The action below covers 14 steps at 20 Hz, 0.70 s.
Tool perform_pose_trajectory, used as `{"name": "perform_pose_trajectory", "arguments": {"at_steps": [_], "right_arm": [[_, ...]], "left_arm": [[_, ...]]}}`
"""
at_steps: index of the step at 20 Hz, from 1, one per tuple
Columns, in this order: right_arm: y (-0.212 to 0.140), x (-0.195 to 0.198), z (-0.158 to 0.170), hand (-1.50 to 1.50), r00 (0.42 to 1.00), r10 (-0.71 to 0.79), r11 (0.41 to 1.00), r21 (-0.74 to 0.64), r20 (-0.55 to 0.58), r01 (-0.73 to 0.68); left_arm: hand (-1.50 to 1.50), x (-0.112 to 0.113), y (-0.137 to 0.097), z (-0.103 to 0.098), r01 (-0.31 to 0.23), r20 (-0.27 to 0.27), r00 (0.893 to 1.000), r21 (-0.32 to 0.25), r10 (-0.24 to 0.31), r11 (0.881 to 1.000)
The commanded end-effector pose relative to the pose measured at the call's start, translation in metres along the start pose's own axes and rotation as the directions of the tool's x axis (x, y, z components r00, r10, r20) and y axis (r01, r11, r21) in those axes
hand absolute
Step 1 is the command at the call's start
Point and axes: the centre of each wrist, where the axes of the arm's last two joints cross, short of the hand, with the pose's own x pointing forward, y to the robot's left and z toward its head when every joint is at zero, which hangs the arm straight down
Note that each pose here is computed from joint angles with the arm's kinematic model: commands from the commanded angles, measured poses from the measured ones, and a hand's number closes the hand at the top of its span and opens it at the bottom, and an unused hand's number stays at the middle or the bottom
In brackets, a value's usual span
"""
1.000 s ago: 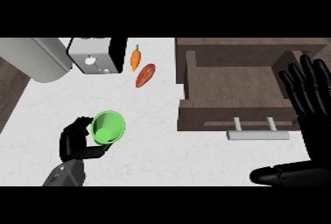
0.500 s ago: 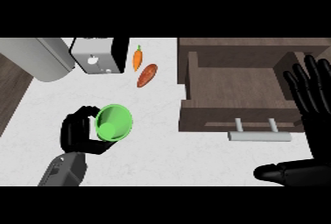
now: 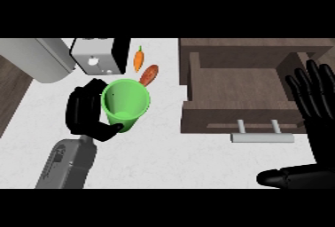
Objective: Pick up the cup, place it into the drawer and close the drawer
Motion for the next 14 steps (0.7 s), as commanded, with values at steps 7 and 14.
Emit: {"name": "perform_pose_trajectory", "arguments": {"at_steps": [7,14], "right_arm": [[-0.018,0.0,0.013,-1.5,1.0,0.007,1.0,-0.004,0.014,-0.007],[0.019,0.01,-0.001,-1.5,1.0,-0.008,1.0,-0.006,0.018,0.008]], "left_arm": [[1.5,0.051,-0.073,-0.074,0.017,0.037,0.999,-0.045,-0.016,0.999],[1.5,0.06,-0.108,-0.109,0.078,0.025,0.997,-0.081,-0.077,0.994]]}}
